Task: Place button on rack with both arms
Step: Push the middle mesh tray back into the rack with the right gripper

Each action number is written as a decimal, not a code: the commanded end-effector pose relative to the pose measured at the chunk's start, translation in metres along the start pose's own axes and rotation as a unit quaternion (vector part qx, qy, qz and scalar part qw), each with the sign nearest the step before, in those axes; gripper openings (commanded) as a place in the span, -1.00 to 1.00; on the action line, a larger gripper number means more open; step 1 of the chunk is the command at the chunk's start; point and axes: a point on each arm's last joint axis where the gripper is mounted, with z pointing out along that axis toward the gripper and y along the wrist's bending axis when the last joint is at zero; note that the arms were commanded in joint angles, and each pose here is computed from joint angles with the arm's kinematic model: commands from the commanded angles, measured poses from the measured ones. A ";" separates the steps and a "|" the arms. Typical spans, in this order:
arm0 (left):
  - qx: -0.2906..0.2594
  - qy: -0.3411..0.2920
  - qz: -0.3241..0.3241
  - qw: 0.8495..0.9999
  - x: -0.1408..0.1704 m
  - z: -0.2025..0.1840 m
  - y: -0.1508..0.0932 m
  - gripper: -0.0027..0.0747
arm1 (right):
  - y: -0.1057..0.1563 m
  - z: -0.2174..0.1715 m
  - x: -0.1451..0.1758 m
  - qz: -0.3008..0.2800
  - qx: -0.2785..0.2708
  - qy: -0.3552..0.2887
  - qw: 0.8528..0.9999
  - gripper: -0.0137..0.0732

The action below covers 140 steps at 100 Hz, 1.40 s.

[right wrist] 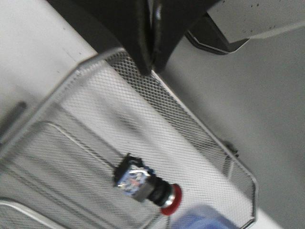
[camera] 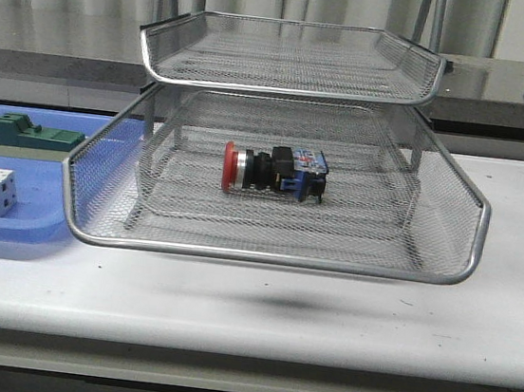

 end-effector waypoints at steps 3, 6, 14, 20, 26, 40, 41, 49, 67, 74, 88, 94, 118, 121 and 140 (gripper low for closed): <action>-0.018 -0.047 -0.013 0.999 -0.015 -0.001 0.004 -0.98 | 0.005 0.015 -0.019 -0.044 -0.045 -0.012 0.998 -0.85; -0.018 -0.047 -0.013 0.999 -0.015 -0.001 0.004 -0.98 | 0.007 0.021 -0.020 -0.050 -0.055 -0.005 0.997 -0.85; -0.018 -0.047 -0.013 0.999 -0.015 -0.001 0.004 -0.98 | 0.011 0.039 -0.021 -0.056 -0.077 0.014 0.995 -0.85; -0.018 -0.047 -0.013 0.999 -0.015 -0.001 0.004 -0.98 | 0.017 0.050 -0.021 -0.066 -0.088 0.026 0.994 -0.85; -0.018 -0.047 -0.013 0.999 -0.015 -0.001 0.004 -0.98 | 0.021 0.062 -0.020 -0.080 -0.094 0.040 0.992 -0.85; -0.018 -0.047 -0.013 0.999 -0.015 -0.001 0.004 -0.98 | 0.036 0.084 -0.014 -0.133 -0.109 0.079 0.982 -0.85; -0.018 -0.047 -0.013 0.999 -0.015 -0.001 0.004 -0.98 | 0.037 0.085 -0.014 -0.137 -0.111 0.081 0.981 -0.85; -0.018 -0.047 -0.013 0.999 -0.015 -0.001 0.004 -0.98 | 0.044 0.096 -0.011 -0.158 -0.118 0.097 0.975 -0.85; -0.018 -0.047 -0.013 0.999 -0.015 -0.001 0.004 -0.98 | 0.051 0.116 -0.007 -0.168 -0.120 0.109 0.972 -0.85; -0.018 -0.047 -0.013 0.999 -0.015 -0.001 0.004 -0.98 | 0.049 0.123 -0.005 -0.167 -0.113 0.111 0.973 -0.85; -0.018 -0.047 -0.013 0.999 -0.015 -0.001 0.004 -0.98 | 0.043 0.136 -0.002 -0.179 -0.092 0.120 0.972 -0.85; -0.018 -0.047 -0.013 0.999 -0.015 -0.001 0.004 -0.98 | 0.040 0.140 -0.001 -0.190 -0.082 0.123 0.971 -0.85; -0.018 -0.047 -0.013 0.999 -0.015 -0.001 0.004 -0.98 | 0.027 0.151 -0.016 -0.204 -0.042 0.098 0.973 -0.85; -0.018 -0.047 -0.013 0.999 -0.015 -0.001 0.004 -0.98 | 0.023 0.151 -0.020 -0.204 -0.036 0.094 0.974 -0.85; -0.018 -0.047 -0.013 0.999 -0.015 -0.001 0.004 -0.98 | -0.008 0.153 -0.044 -0.199 0.006 0.073 0.977 -0.85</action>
